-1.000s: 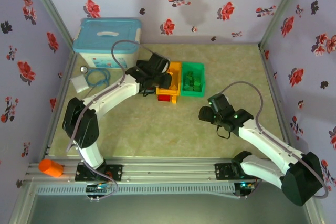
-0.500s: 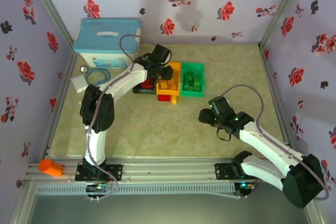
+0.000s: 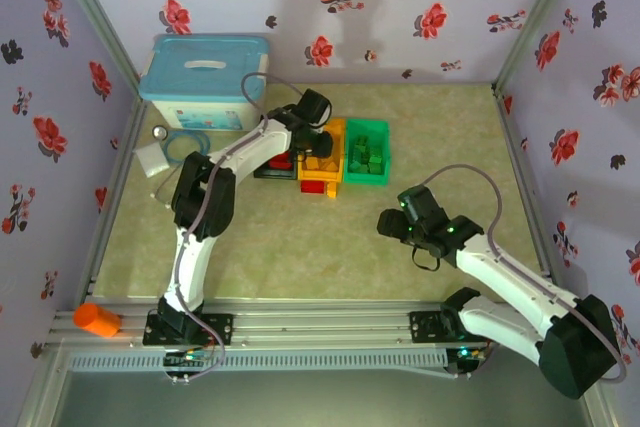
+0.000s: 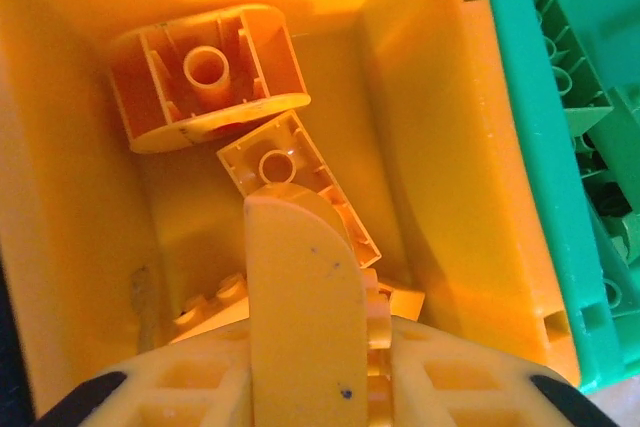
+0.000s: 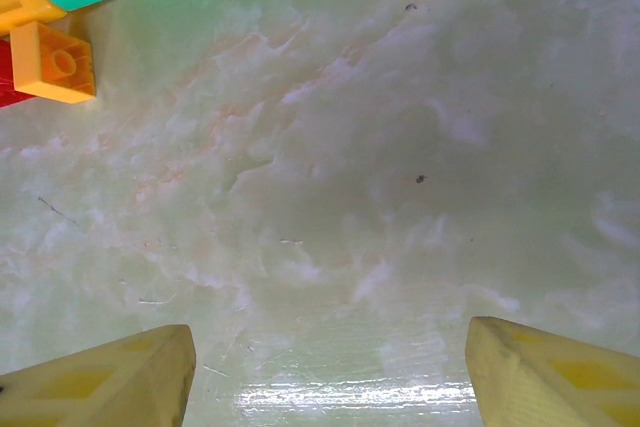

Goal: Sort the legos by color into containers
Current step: Place the lego in the container, then pick up the lego from the center of the table.

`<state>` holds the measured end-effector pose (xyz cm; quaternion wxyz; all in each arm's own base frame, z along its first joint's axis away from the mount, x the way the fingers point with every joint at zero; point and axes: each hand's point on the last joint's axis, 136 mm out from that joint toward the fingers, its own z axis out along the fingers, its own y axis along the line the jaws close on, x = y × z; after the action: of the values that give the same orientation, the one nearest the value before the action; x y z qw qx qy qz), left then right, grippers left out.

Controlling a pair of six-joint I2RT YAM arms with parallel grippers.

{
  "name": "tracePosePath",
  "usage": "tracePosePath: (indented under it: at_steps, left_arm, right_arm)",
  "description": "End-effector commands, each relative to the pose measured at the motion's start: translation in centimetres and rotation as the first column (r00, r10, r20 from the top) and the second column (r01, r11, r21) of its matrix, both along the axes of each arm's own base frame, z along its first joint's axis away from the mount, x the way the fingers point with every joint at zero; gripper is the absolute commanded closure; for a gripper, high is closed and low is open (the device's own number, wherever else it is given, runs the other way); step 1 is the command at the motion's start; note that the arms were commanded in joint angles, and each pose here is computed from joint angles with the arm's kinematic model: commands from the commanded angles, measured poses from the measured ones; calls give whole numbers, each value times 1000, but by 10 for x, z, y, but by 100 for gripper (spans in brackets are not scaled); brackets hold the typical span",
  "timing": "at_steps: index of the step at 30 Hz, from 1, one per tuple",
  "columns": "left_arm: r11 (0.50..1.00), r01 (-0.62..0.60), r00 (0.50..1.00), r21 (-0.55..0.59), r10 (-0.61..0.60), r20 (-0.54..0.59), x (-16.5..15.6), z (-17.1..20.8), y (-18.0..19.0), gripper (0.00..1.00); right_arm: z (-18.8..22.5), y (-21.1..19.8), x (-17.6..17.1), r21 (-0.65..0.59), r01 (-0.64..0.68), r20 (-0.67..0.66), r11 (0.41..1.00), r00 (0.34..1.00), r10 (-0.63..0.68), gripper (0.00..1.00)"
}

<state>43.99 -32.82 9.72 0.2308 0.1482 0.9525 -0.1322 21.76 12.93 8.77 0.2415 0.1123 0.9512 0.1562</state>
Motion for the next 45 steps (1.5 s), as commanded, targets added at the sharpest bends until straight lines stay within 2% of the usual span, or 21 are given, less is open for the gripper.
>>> tracePosePath:
  at_steps: [1, 4, 6, 11, 18, 23, 29, 36, 45]
  left_arm:
    - [1000, 4, 1000, -14, -4, -29, 0, 0, -2, 68]
    - [1000, 0, 999, -9, 0, -37, 0, -3, -1, 66]
    - [1000, -6, 999, -8, 5, -44, 0, -2, 0, 60]
    - [1000, -6, 1000, -24, 6, -24, -1, 16, 1, 60]
    - [995, 2, 997, -96, 5, 79, -12, 63, 8, 59]
    - [982, 22, 988, -189, 8, 157, -39, 83, 21, 57]
    - [976, 22, 989, -218, 10, 147, -84, 72, 48, 56]
    - [985, -59, 988, -161, 80, 129, -130, 41, 98, 55]
    - [977, -153, 983, -149, 166, 74, -173, 2, 137, 55]
  right_arm:
    - [-1, 1, -2, 32, 15, 3, 999, 1000, -16, 28]
    - [0, 1, -3, 38, 14, 7, 999, 1000, -14, 28]
    - [2, 1, -3, 45, 10, 13, 999, 1000, -11, 28]
    - [3, 2, -4, 49, 8, 11, 999, 1000, -9, 28]
    - [5, 3, -3, 56, 10, 17, 998, 1000, -11, 28]
    - [12, 7, 5, 50, -4, 31, 999, 1000, 2, 27]
    - [18, 22, 21, 38, -44, 25, 998, 999, 43, 27]
    - [25, 49, 46, 14, -109, 11, 994, 994, 108, 27]
    - [25, 82, 75, -56, -177, -58, 983, 983, 174, 28]
